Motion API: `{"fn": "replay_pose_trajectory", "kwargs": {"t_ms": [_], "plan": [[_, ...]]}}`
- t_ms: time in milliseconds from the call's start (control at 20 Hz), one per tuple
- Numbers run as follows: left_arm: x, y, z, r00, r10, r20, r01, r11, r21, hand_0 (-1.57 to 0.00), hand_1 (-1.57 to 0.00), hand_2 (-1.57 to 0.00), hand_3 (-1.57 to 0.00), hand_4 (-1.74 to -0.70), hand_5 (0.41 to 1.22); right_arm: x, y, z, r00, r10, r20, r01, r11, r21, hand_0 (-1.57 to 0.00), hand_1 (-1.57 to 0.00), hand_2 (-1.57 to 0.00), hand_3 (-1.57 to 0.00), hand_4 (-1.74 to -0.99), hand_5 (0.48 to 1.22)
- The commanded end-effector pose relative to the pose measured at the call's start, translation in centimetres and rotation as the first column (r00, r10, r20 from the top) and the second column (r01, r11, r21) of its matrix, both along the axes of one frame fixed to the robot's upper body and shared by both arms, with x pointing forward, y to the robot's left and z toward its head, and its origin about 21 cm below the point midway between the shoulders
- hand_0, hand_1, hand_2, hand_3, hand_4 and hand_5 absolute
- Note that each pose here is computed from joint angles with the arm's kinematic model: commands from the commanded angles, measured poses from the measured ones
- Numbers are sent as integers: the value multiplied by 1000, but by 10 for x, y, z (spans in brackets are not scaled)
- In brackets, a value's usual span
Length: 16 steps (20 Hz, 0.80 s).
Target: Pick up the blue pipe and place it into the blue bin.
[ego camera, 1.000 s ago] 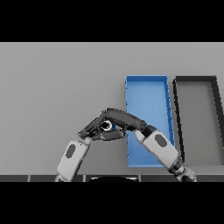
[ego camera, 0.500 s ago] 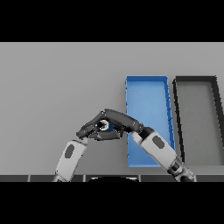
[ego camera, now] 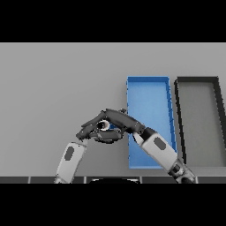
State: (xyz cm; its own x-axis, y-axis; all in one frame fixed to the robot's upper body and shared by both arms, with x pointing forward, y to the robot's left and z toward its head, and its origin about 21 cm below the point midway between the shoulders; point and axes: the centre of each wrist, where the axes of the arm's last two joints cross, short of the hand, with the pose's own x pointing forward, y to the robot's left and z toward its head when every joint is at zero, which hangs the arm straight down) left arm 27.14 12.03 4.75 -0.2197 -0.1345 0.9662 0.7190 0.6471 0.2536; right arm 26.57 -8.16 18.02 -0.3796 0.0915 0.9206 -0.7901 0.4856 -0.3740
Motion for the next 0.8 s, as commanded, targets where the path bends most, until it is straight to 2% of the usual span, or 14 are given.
{"fn": "replay_pose_trajectory", "kwargs": {"t_ms": [0, 50, 150, 350, 400, 550, 600, 750], "plan": [[3, -1, 1, 1000, 10, -4, -10, 1000, 21, -63, -58, -56, -50, -955, 538, 2, -1, -1, 1000, -5, -4, 5, 1000, 7, -1570, -1570, -1570, -1570, -1741, 1220], [3, -3, 4, 1000, 16, -1, -16, 1000, 26, -50, -46, -45, -40, -947, 513, 3, -2, 1, 1000, -9, -6, 9, 1000, 17, -1570, -1570, -1570, -1570, -1741, 1220], [1, -2, -1, 1000, 16, -9, -16, 999, 32, -32, -29, -28, -25, -928, 484, 2, -1, 5, 997, 18, -72, -13, 997, 73, -1571, -1571, -1571, -1570, -1741, 1220], [0, 0, -4, 1000, 13, -15, -12, 999, 42, -12, -11, -11, -10, -909, 464, 2, -2, 39, 992, 35, -123, -16, 988, 151, -1571, -1571, -1571, -1571, -1741, 1221], [0, -4, -4, 1000, 12, -18, -11, 999, 49, -10, -9, -9, -8, -908, 456, 9, -3, 53, 989, 37, -141, -12, 985, 171, -1571, -1571, -1571, -1571, -1741, 1221], [-1, -2, -4, 1000, 7, -22, -6, 999, 53, -5, -4, -4, -3, -906, 441, 17, -10, 95, 993, 90, -72, -70, 967, 244, -1571, -1571, -1571, -1571, -1741, 1221], [-2, -4, -3, 999, 4, -35, -2, 998, 56, -3, -3, -3, -3, -906, 437, 25, -15, 108, 995, 81, -59, -62, 960, 274, -1571, -1571, -1571, -1571, -1741, 1221], [-1, -3, 1, 999, 20, -38, -18, 998, 67, -1, -1, -1, -1, -902, 432, 38, -30, 144, 996, -85, 7, 78, 938, 337, -1571, -1571, -1571, -1571, -1741, 1221]]}}
